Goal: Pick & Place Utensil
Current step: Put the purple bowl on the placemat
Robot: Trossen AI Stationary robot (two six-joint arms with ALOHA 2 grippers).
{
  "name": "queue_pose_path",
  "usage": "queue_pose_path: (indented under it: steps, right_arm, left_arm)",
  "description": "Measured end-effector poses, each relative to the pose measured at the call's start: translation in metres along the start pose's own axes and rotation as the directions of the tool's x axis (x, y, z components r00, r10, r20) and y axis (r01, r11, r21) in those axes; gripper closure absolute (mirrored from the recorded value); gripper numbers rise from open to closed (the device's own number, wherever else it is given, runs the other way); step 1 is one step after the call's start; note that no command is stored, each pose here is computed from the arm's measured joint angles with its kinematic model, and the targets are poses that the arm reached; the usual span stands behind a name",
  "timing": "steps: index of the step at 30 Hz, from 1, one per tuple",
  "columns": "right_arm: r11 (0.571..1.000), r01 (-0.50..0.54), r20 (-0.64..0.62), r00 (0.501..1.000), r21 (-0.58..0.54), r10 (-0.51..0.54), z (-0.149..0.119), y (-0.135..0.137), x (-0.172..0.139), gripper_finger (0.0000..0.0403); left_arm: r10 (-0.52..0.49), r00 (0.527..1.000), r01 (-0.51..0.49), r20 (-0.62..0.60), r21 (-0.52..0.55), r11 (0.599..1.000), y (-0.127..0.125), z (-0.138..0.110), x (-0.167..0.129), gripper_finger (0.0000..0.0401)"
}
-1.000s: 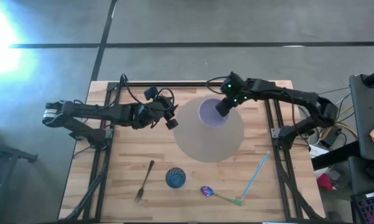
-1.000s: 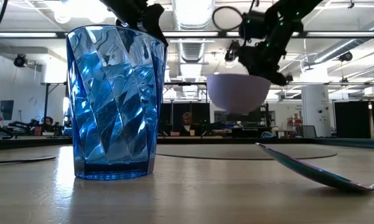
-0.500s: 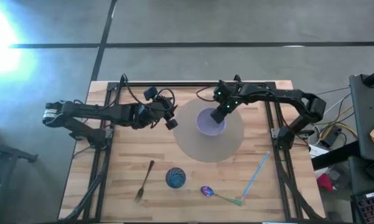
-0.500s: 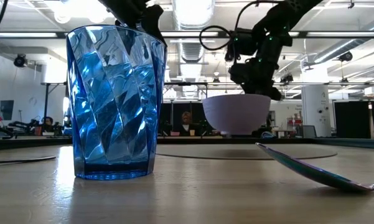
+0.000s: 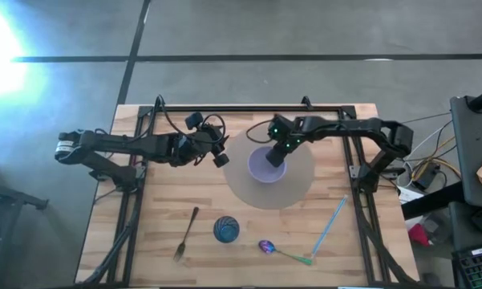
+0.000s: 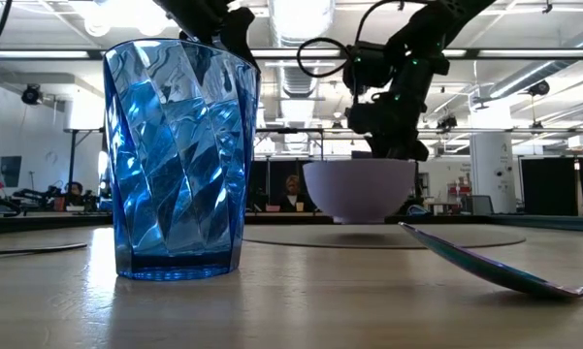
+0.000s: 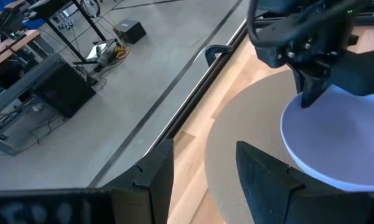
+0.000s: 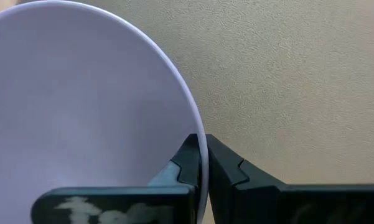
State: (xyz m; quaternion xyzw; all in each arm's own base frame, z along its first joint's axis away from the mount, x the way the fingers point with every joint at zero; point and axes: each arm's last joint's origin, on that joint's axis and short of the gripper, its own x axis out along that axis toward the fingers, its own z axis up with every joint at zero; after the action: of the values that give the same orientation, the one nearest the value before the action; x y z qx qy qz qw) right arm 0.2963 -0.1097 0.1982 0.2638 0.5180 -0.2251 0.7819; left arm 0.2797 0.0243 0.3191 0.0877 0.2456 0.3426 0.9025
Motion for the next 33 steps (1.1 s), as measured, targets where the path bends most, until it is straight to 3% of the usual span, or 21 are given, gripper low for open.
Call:
queue_pose_path:
  steps: [10,33]
  right_arm:
    - [0.999,-0.009,-0.01,1.0,-0.036,0.009,-0.005,0.012,0.001,0.0394]
    - [0.997,0.009,-0.042,0.999,-0.082,-0.012,-0.013,0.01,0.007,0.0394]
  left_arm:
    - [0.0,1.0,0.0,-0.001,-0.005,1.0,0.0,0.0,0.0,0.0233]
    - [0.0,1.0,0.0,-0.003,-0.006,1.0,0.0,0.0,0.0,0.0233]
